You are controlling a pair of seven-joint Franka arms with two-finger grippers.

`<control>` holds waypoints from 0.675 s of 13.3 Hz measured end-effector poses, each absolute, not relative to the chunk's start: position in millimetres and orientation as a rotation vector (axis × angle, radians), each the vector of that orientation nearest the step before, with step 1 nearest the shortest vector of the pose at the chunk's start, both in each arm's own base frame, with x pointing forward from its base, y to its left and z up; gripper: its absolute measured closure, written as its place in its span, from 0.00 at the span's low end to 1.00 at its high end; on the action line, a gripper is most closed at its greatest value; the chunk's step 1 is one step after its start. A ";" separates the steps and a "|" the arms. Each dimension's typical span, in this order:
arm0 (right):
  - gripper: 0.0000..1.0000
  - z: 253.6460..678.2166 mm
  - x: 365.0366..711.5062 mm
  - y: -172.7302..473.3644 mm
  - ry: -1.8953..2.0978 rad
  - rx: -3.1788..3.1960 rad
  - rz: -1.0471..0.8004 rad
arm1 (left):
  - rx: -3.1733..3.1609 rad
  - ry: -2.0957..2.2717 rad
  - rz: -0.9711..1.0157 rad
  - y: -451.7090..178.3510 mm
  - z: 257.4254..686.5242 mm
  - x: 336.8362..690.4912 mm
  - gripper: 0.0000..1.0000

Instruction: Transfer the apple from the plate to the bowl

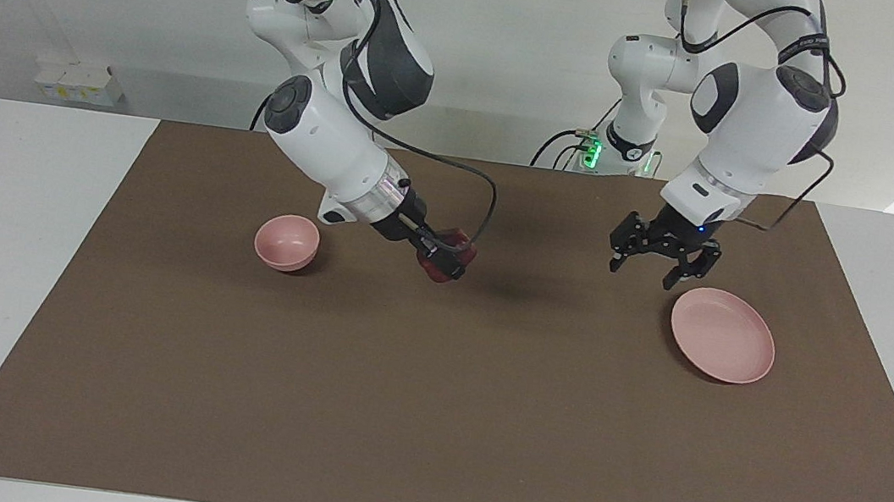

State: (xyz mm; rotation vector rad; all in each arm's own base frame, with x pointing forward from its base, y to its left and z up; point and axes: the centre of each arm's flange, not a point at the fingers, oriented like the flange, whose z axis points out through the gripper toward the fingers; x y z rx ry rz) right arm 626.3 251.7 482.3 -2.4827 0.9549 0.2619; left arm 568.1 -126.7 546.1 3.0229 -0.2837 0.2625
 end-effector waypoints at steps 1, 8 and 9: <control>0.30 483.5 627.3 246.2 0.885 -2.547 0.215 | 3.039 -0.288 0.250 -121.7 568.4 569.0 0.00; 0.30 482.6 630.8 192.5 0.259 -3.015 -0.010 | 3.078 -0.256 0.069 -84.5 664.0 543.7 0.00; 0.30 480.6 631.0 182.7 0.170 -3.077 -0.023 | 3.080 -0.245 0.053 -79.7 666.9 541.8 0.00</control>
